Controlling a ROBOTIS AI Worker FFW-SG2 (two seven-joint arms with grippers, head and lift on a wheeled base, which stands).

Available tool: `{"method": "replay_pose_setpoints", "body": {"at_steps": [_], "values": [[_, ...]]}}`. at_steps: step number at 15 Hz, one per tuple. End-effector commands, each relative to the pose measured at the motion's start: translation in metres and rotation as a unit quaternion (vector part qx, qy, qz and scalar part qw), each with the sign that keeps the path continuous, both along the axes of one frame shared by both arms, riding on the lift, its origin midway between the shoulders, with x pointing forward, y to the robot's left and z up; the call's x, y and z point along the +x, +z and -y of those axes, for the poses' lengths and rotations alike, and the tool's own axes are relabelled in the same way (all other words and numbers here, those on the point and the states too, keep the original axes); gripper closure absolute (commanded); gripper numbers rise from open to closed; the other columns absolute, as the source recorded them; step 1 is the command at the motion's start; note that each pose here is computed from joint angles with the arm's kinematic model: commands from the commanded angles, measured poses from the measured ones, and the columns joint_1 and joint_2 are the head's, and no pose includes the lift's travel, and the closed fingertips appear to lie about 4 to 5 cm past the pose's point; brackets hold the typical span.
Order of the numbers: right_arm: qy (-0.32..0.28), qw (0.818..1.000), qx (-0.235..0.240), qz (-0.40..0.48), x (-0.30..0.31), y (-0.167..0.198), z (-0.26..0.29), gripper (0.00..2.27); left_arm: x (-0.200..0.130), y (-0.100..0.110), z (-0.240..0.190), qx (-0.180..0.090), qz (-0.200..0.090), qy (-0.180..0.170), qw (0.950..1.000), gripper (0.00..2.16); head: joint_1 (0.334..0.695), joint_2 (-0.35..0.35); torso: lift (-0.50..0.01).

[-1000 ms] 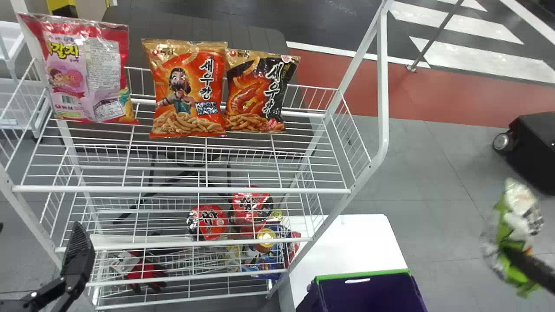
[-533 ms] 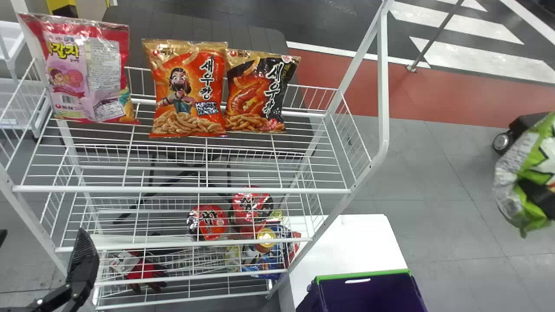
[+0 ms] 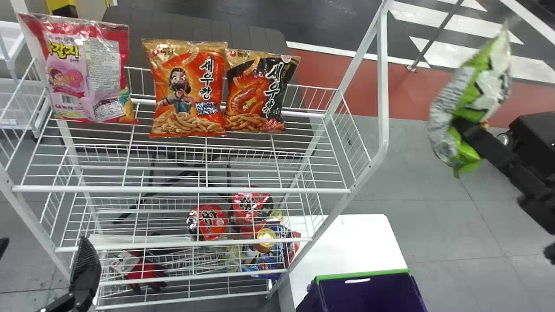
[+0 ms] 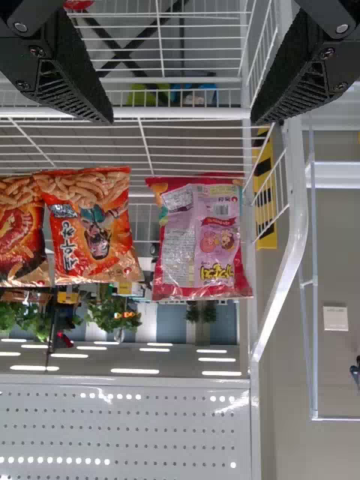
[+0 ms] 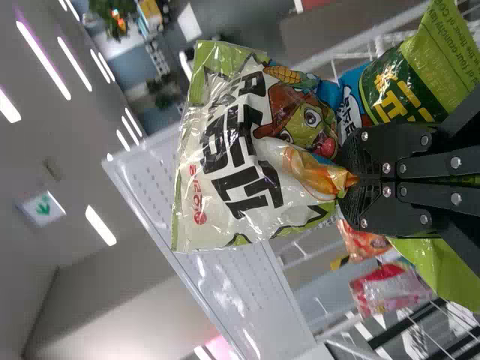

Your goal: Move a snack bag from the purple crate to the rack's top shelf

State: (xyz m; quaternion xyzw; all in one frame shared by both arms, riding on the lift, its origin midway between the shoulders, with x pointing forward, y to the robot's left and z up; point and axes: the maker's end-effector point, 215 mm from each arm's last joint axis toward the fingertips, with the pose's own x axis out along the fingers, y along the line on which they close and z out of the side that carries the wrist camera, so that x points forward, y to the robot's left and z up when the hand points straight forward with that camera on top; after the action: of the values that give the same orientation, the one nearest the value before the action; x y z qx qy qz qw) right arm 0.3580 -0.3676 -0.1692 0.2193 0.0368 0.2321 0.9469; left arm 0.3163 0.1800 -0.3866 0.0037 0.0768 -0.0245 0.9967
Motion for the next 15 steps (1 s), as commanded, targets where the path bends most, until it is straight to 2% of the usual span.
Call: {"method": "replay_pose_setpoints", "body": {"at_steps": [1,4,5,6,8,11,15], "values": [[0.040,0.999,-0.016,0.022,0.020,0.007,-0.040,2.22,0.000,-0.003,0.000,0.000,-0.003,0.000,1.0000,0.15,0.695,-0.320,0.000],[0.085,0.994,-0.049,0.056,0.054,-0.003,-0.099,2.22,0.000,-0.001,0.000,-0.001,0.001,0.001,1.0000,0.15,0.695,-0.250,0.000],[0.086,0.991,-0.063,0.084,0.068,-0.008,-0.117,2.22,-0.001,-0.003,0.001,-0.001,0.000,0.001,1.0000,0.15,0.695,-0.196,0.000],[0.085,0.988,-0.077,0.104,0.076,-0.013,-0.135,2.22,-0.002,-0.002,0.001,-0.002,0.002,0.002,1.0000,0.15,0.695,-0.171,0.000],[0.109,0.985,-0.090,0.101,0.090,-0.046,-0.178,2.22,-0.004,0.001,0.001,-0.003,0.008,0.002,1.0000,0.15,0.695,-0.120,0.000],[0.070,0.984,-0.090,0.134,0.111,-0.073,-0.195,2.22,-0.006,-0.001,-0.001,0.000,0.005,0.003,1.0000,0.15,0.695,-0.021,0.000],[-0.014,0.974,-0.117,0.191,0.127,-0.090,-0.199,2.22,-0.008,0.000,-0.007,0.004,0.008,0.006,0.9999,0.15,0.695,0.005,0.000]]}}
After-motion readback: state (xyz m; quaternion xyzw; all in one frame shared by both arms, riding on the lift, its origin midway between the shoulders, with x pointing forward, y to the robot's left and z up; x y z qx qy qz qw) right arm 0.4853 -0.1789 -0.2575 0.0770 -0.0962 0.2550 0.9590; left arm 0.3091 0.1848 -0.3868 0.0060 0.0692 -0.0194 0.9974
